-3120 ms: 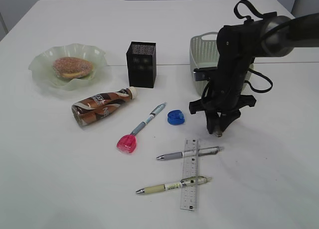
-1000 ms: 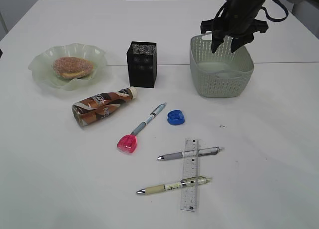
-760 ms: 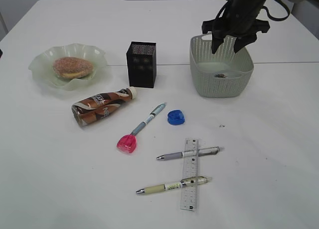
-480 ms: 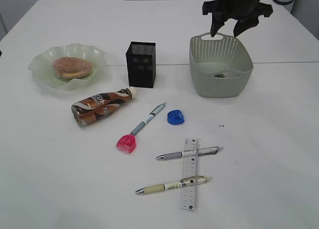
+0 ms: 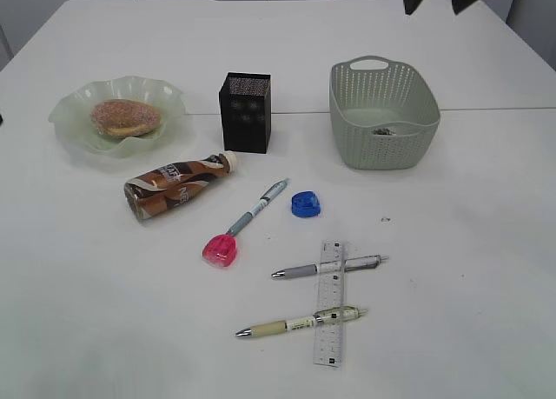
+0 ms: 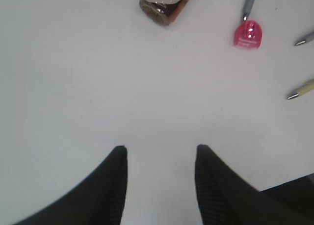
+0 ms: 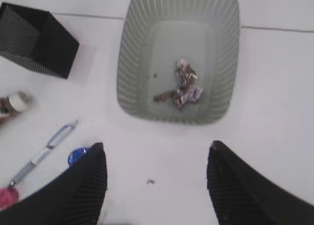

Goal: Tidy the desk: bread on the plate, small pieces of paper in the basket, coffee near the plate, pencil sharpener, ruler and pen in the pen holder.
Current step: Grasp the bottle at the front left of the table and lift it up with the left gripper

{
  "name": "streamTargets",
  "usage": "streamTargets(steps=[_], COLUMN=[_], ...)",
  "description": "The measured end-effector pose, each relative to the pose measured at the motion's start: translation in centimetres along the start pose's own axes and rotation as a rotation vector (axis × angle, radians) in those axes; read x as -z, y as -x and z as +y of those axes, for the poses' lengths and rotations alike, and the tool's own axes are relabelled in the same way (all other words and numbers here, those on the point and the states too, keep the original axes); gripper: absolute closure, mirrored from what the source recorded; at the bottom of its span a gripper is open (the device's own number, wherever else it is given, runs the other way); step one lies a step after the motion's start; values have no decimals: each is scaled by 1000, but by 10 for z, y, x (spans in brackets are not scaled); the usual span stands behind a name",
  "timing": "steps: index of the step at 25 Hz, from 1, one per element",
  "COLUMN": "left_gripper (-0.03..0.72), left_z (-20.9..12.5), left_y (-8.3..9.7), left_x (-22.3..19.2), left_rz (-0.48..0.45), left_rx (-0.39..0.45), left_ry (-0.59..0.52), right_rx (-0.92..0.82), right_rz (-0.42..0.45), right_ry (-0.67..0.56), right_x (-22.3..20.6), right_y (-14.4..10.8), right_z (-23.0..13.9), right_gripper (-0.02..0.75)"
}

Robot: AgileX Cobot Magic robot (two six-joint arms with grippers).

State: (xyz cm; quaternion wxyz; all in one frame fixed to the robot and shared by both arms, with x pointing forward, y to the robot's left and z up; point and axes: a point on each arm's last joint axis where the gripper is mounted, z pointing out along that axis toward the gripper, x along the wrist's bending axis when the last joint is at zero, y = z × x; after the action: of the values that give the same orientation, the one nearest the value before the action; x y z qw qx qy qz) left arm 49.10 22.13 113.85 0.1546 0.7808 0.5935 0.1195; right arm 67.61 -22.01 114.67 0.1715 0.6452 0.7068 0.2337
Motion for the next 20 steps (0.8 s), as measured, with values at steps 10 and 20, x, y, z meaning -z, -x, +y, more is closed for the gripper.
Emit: streamTargets(steps=[10,20], left_gripper=[180,174], left_z=[55,119], left_y=[-2,2], left_x=[-84,-145], left_rz=[54,59], left_rx=[-220,-364], left_ry=[-161,-87], right_rx=[-2,-23], right_rz=[47,96], right_ry=[-154,-184], right_x=[56,70], right_y=[1,-1], right_z=[-85,-111], right_gripper=[263,262])
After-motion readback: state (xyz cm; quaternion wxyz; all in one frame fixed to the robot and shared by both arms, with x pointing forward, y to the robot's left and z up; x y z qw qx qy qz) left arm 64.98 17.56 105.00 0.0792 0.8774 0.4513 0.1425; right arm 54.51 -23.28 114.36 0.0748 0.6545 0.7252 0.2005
